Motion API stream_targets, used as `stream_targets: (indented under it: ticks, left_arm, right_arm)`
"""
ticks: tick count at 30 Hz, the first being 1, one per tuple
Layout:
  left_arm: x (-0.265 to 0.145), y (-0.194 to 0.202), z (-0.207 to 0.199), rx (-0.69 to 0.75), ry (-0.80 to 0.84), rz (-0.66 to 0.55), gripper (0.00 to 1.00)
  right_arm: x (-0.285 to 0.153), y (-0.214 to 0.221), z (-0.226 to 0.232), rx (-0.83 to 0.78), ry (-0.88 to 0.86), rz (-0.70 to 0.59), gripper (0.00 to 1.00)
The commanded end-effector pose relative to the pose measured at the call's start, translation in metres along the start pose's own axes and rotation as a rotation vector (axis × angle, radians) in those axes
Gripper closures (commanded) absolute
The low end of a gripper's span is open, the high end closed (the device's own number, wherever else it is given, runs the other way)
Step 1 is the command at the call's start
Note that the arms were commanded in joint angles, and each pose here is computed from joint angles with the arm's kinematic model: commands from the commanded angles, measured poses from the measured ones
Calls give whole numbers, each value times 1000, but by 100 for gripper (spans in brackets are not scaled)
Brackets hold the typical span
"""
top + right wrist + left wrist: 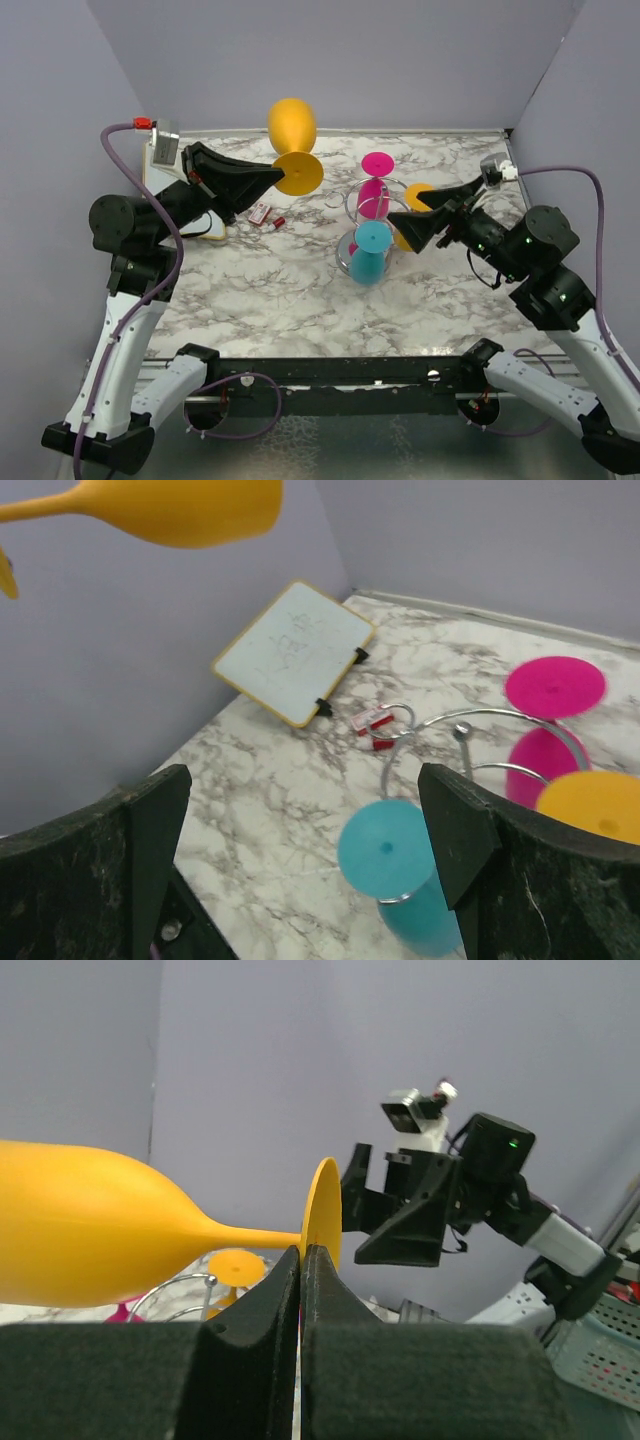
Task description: Take the wine glass off the wine glass rack
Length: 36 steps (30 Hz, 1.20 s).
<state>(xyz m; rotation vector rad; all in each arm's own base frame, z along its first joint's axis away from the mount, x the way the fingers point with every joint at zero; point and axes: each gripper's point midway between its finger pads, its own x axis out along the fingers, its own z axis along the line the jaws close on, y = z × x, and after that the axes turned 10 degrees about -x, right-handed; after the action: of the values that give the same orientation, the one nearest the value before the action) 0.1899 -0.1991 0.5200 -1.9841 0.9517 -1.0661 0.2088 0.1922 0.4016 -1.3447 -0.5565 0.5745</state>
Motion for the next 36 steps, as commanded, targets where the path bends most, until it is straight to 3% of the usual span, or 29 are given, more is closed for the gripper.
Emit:
stream_targets:
  ticks: [1, 5, 12, 18, 24, 29, 36]
  left_arm:
    - [-8, 3, -45, 48, 167, 34, 100]
    - [-12, 5, -56, 68, 204, 53, 100]
    - [-24, 12, -76, 103, 254, 85, 100]
    - [-33, 19, -87, 169, 295, 109, 100]
    - [-36, 36, -73, 300, 317, 140, 100]
    - [-37, 45, -52, 470, 292, 103, 100]
    - [-38, 62, -28, 624, 295, 120, 100]
  right_arm:
    - [17, -36, 57, 50, -305, -55, 2]
    - [49, -45, 76, 70, -435, -21, 5]
    - [77, -74, 95, 25, -579, -76, 6]
    - [83, -89, 85, 34, -572, -76, 5]
    - [77, -88, 71, 128, -608, -20, 4]
    - [79, -71, 78, 362, -715, 169, 9]
    - [94, -49, 75, 551, -709, 257, 11]
